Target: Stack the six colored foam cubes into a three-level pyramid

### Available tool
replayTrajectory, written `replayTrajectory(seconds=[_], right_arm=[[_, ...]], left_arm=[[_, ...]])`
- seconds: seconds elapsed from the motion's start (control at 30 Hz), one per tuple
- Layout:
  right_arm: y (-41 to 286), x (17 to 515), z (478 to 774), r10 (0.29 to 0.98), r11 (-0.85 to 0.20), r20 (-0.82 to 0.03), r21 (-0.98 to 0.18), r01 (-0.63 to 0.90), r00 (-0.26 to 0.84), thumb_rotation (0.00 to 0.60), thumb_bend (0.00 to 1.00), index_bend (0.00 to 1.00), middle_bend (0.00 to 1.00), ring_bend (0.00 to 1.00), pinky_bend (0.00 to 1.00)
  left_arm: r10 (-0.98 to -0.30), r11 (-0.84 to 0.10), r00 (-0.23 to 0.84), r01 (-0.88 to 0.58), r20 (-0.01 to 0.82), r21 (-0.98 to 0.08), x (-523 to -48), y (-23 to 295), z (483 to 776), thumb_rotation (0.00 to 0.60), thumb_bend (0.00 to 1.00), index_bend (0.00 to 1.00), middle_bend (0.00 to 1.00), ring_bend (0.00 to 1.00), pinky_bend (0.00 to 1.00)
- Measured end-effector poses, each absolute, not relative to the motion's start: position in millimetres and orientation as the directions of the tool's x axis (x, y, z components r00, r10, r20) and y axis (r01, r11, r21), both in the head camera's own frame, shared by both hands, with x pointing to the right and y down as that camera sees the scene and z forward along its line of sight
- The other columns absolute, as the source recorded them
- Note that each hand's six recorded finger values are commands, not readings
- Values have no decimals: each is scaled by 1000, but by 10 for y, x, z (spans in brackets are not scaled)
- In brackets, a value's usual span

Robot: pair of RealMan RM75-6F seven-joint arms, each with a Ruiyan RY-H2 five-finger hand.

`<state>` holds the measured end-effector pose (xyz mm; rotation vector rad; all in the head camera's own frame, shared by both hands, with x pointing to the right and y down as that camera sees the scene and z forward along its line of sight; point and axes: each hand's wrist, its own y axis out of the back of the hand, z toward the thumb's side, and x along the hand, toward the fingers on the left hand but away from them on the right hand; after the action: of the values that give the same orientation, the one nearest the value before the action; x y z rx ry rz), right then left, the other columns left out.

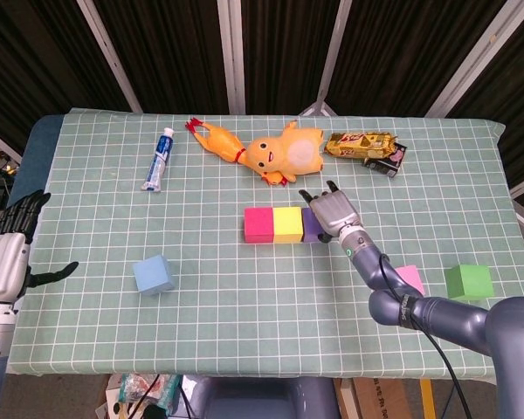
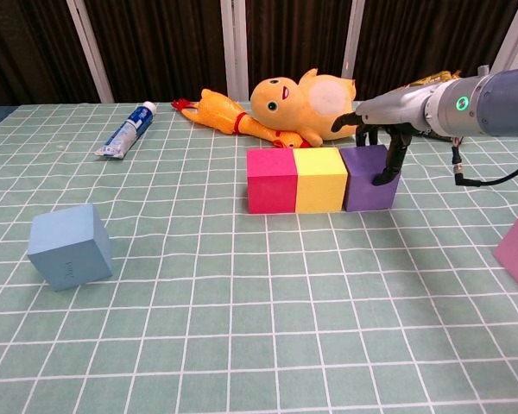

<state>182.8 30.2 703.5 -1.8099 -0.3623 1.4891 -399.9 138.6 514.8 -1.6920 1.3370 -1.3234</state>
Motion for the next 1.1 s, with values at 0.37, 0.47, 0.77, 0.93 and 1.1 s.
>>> replayTrajectory(seconds=[0.37, 0.47, 0.77, 0.93, 1.1], right_arm=[[322, 1796, 7028, 637, -680, -717, -696, -231, 282, 600, 274, 0, 391, 284, 0], [327, 1788, 7028, 638, -680, -716, -696, -230, 283, 600, 273, 0, 388, 284, 0], [313, 1793, 7039, 648, -678, -712, -701, -222, 269, 600, 273, 0, 387, 284, 0], [316, 1791, 7048, 648, -679, -713, -700, -223, 268, 600, 273, 0, 387, 284, 0], [318, 1783, 7049, 648, -678, -712, -701, -221, 268, 600, 274, 0, 368, 284, 0]], left_arm=[[-942, -313, -5, -344, 335, -885, -3999, 1386, 5144, 600, 109, 0, 19, 0, 21], [-942, -313, -4, -344, 334, -885, -3994, 1385, 5142, 600, 109, 0, 19, 0, 21], [-943, -309, -6, -347, 332, -885, -4001, 1381, 5132, 600, 109, 0, 19, 0, 20], [-943, -310, -6, -346, 333, -885, -4001, 1380, 5136, 600, 109, 0, 19, 0, 19], [-943, -311, -6, -346, 334, -885, -4002, 1380, 5139, 600, 109, 0, 19, 0, 19]])
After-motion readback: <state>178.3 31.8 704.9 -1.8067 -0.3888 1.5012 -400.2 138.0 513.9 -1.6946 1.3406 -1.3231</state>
